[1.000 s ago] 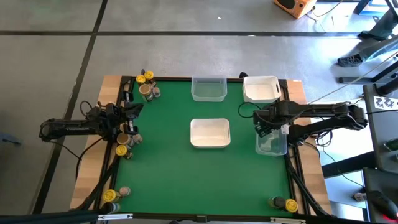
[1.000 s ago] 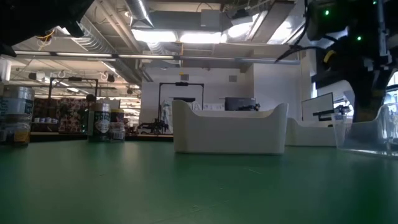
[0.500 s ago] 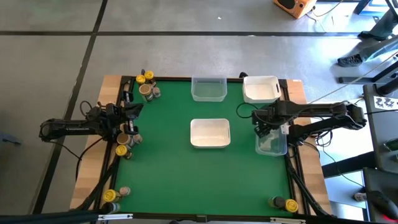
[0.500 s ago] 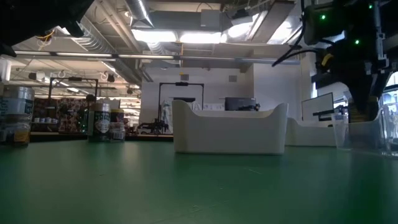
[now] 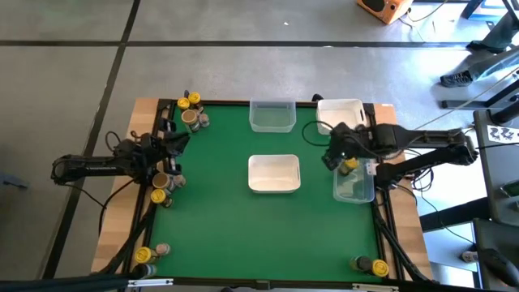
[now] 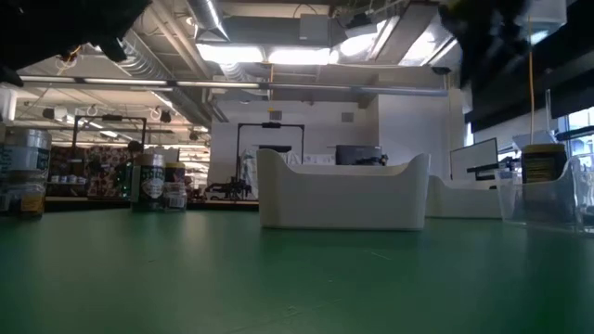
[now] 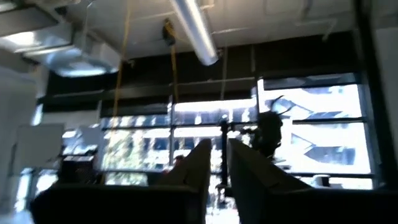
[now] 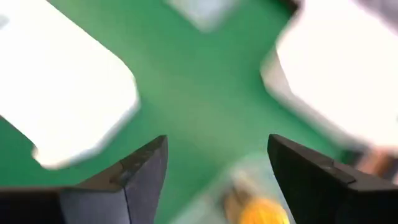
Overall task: Sort spices by type
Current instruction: Put the golden seasoning bottle into the top transparent bin
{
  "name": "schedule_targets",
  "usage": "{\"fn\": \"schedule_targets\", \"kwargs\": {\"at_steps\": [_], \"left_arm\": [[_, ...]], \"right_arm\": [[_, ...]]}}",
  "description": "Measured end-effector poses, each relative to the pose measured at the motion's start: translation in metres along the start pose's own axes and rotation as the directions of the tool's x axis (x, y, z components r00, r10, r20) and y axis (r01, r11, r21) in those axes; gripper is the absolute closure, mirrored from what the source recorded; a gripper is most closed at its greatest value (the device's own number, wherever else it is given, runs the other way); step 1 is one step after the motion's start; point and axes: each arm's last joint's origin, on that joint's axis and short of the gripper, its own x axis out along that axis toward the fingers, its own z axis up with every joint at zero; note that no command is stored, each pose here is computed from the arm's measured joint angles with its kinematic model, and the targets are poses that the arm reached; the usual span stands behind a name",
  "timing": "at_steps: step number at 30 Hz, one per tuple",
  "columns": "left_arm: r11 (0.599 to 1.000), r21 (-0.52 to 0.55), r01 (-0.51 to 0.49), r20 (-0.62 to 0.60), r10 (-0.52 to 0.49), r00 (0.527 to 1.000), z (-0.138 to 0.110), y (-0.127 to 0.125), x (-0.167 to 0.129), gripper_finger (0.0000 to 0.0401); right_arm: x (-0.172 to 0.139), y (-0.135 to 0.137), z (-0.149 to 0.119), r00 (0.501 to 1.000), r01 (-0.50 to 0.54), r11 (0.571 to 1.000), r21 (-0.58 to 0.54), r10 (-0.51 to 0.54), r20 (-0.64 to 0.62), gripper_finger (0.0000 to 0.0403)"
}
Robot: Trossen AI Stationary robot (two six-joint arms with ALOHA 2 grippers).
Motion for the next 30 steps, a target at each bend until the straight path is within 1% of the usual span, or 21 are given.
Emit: {"fn": "schedule_targets", "kwargs": {"at_steps": [2,5,8,9,11,13,15,19,22,24,27,29,30], "left_arm": [[0.999,0.001,-0.041,-0.023,0.041,0.999,-0.002,0.001,0.0,0.0311],[0.997,-0.007,-0.071,-0.043,0.071,0.997,-0.004,0.002,0.0,0.0268],[0.997,0.002,-0.077,-0.053,0.077,0.996,0.003,0.002,0.006,0.0232],[0.995,0.017,-0.097,-0.072,0.098,0.993,0.005,0.002,0.008,0.0222],[0.981,0.06,-0.183,-0.138,0.189,0.972,0.008,0.004,0.014,0.0207],[0.947,0.131,-0.293,-0.21,0.315,0.925,0.014,0.007,0.022,0.0198],[0.909,0.198,-0.367,-0.265,0.41,0.873,0.023,0.009,0.032,0.0193],[0.841,0.336,-0.424,-0.349,0.529,0.774,0.036,0.01,0.058,0.0191],[0.752,0.412,-0.514,-0.351,0.652,0.672,0.043,0.015,0.079,0.0191],[0.708,0.475,-0.523,-0.372,0.7,0.61,0.043,0.02,0.091,0.0191],[0.671,0.551,-0.497,-0.439,0.739,0.511,0.042,0.027,0.109,0.0191],[0.648,0.575,-0.5,-0.474,0.762,0.442,0.045,0.034,0.121,0.0191],[0.641,0.575,-0.507,-0.488,0.767,0.417,0.047,0.038,0.127,0.0191]], "right_arm": [[0.003,0.013,0.001,0.992,-0.027,0.998,-0.06,0.034,0.121,0.0128],[0.011,0.032,-0.002,0.958,-0.068,0.987,-0.149,0.106,0.266,0.0128],[0.023,0.045,-0.01,0.924,-0.1,0.965,-0.242,0.18,0.336,0.0128],[0.027,0.048,-0.013,0.914,-0.108,0.957,-0.269,0.202,0.351,0.0128],[0.035,0.053,-0.018,0.895,-0.125,0.943,-0.308,0.241,0.375,0.0127],[0.043,0.055,-0.023,0.88,-0.138,0.933,-0.333,0.269,0.39,0.0127],[0.052,0.057,-0.028,0.862,-0.149,0.924,-0.353,0.296,0.412,0.0127],[0.069,0.057,-0.039,0.819,-0.119,0.909,-0.4,0.317,0.478,0.0127],[0.078,0.055,-0.044,0.78,-0.111,0.909,-0.403,0.331,0.531,0.0127],[0.083,0.055,-0.047,0.769,-0.106,0.907,-0.409,0.335,0.544,0.0127],[0.086,0.055,-0.05,0.762,-0.104,0.9,-0.423,0.346,0.548,0.0127],[0.086,0.055,-0.05,0.761,-0.106,0.897,-0.429,0.351,0.545,0.0127],[0.086,0.056,-0.05,0.761,-0.109,0.895,-0.432,0.355,0.544,0.0127]]}}
